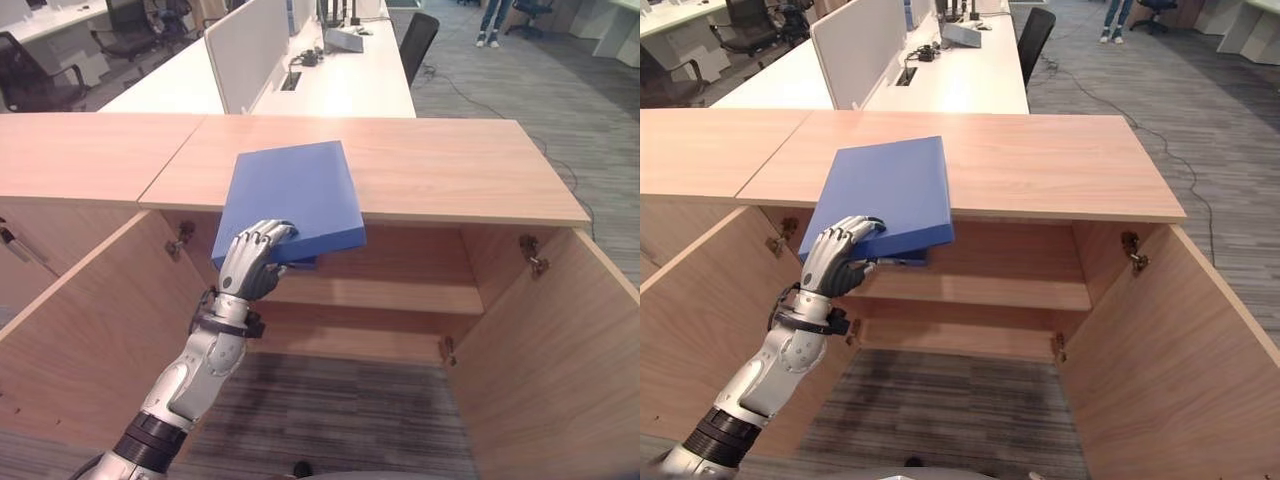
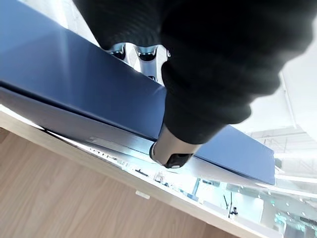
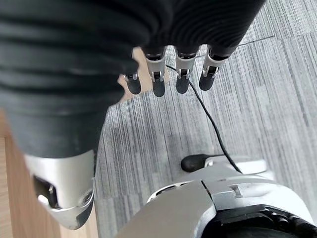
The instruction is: Put the empty folder in the office cabinet
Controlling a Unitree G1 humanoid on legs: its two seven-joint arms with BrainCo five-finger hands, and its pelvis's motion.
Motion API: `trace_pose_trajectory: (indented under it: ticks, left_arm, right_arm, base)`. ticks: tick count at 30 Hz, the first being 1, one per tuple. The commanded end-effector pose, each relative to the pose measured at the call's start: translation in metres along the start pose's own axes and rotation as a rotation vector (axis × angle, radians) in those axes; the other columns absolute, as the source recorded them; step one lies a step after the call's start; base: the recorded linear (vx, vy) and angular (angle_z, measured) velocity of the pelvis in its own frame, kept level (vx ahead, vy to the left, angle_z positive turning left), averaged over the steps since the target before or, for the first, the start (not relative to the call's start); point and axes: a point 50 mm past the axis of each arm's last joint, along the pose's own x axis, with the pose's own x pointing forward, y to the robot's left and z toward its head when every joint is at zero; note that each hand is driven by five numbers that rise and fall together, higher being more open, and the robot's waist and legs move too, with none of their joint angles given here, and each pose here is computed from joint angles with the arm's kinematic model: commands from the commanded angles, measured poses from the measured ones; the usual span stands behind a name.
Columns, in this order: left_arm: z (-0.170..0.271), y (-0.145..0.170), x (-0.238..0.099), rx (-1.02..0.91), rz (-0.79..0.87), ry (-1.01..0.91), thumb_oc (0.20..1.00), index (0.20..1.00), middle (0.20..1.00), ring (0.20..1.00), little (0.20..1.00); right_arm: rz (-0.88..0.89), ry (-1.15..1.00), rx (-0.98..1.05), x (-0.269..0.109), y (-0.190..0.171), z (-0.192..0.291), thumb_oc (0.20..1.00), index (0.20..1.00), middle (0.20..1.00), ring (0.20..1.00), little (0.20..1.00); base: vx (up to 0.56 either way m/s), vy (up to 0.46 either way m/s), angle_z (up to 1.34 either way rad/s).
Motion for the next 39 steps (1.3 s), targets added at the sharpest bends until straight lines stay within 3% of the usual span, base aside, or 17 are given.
trace_pose_trajectory:
  ticks: [1, 13, 19, 32, 34, 39]
  left_arm:
    - [-0.017, 0.006, 0.002, -0.018, 0.043, 0.110, 0.200, 0.200, 0.200, 0.200, 0.200]
    - [0.053, 0.054, 0.022, -0.263, 0.064, -0.292, 0.200, 0.200, 0.200, 0.200, 0.200]
    - [0.060, 0.069, 0.023, -0.400, 0.147, -0.309, 0.200, 0.200, 0.200, 0.200, 0.200]
    - [0.062, 0.074, 0.027, -0.465, 0.223, -0.298, 0.200, 0.200, 0.200, 0.200, 0.200]
    - [0.073, 0.077, 0.027, -0.687, 0.174, -0.346, 0.200, 0.200, 0.200, 0.200, 0.200]
    - [0.092, 0.088, 0.034, -0.966, 0.115, -0.455, 0.200, 0.200, 0.200, 0.200, 0.200]
  right_arm:
    - [0.026, 0.001, 0.005, 0.000, 0.018, 0.004, 1.000, 1.000, 1.000, 1.000, 1.000]
    - [0.024, -0.010, -0.011, 0.001, 0.011, 0.007, 1.000, 1.000, 1.000, 1.000, 1.000]
    - [0.042, -0.019, -0.031, 0.001, 0.014, 0.009, 1.000, 1.000, 1.000, 1.000, 1.000]
    - [0.040, -0.036, -0.047, 0.000, 0.015, 0.011, 1.000, 1.000, 1.000, 1.000, 1.000]
    - [0.035, -0.043, -0.048, 0.001, 0.014, 0.015, 1.000, 1.000, 1.000, 1.000, 1.000]
    - [0.041, -0.041, -0.060, 0.002, 0.013, 0.020, 1.000, 1.000, 1.000, 1.000, 1.000]
  base:
    - [0.00, 0.000, 0.00]
    - [0.00, 0.000, 0.00]
    - [0.00, 0.000, 0.00]
    - [0.00, 0.000, 0.00]
    - [0.00, 0.000, 0.00]
    - [0.00, 0.002, 0.01]
